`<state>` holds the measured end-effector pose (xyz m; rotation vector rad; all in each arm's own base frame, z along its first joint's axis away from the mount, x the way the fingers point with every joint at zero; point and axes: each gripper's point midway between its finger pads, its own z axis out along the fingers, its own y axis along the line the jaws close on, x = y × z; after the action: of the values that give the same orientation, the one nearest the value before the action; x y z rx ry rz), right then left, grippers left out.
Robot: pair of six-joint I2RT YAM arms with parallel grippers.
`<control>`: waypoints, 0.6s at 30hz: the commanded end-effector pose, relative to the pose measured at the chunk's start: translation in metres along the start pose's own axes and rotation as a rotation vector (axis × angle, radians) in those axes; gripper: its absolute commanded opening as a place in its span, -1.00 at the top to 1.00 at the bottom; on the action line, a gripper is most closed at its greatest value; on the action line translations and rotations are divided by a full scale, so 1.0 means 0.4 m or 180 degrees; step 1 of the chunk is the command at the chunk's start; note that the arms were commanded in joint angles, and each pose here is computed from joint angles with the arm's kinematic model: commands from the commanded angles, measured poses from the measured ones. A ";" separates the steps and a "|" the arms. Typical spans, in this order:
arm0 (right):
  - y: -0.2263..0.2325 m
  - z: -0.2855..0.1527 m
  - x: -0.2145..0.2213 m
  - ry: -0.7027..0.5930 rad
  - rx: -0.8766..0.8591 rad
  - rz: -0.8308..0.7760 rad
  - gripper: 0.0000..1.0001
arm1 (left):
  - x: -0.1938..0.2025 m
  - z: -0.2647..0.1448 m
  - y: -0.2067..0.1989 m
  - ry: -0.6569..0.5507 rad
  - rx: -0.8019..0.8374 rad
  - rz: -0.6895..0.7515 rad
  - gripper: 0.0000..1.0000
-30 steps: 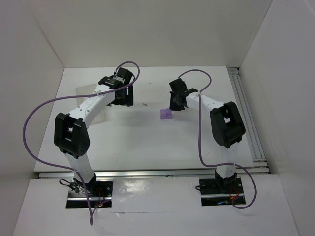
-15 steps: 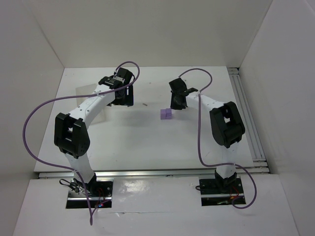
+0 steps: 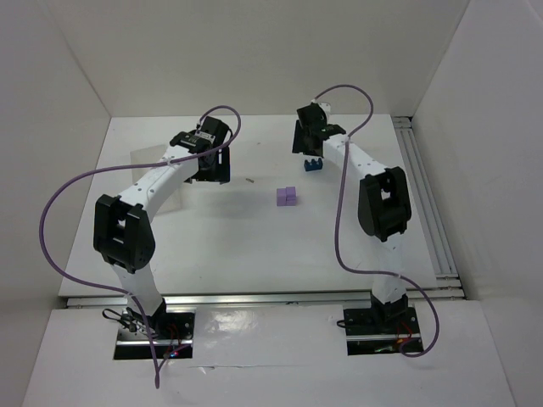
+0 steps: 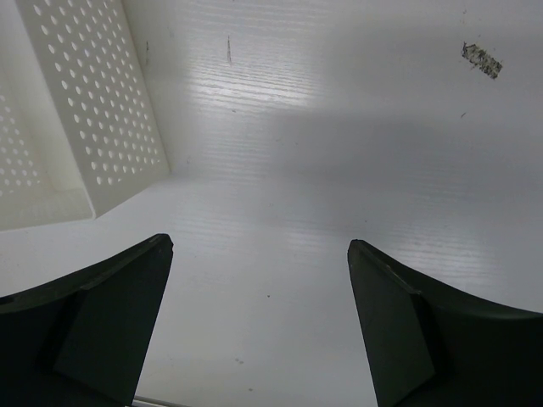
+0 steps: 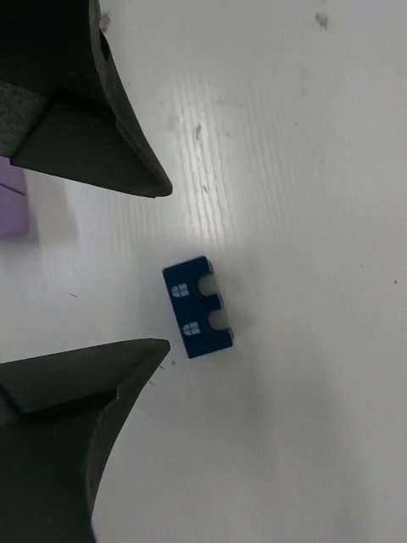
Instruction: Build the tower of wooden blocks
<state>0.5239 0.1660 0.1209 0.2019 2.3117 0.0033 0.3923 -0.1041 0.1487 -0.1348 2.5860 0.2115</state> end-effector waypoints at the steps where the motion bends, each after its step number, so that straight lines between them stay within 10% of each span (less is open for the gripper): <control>1: -0.056 0.047 0.003 0.0165 0.0192 -0.0168 -0.50 | -0.025 -0.002 0.001 -0.0067 -0.0028 0.0014 -0.95; 18: -0.068 0.175 0.059 0.0511 -0.0042 -0.0315 -1.00 | -0.014 0.023 0.000 0.0002 -0.0088 0.0048 -0.95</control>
<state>0.5534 0.1339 0.0437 0.1162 2.4914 -0.0687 0.3942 -0.1038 0.1375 -0.1304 2.6090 0.2357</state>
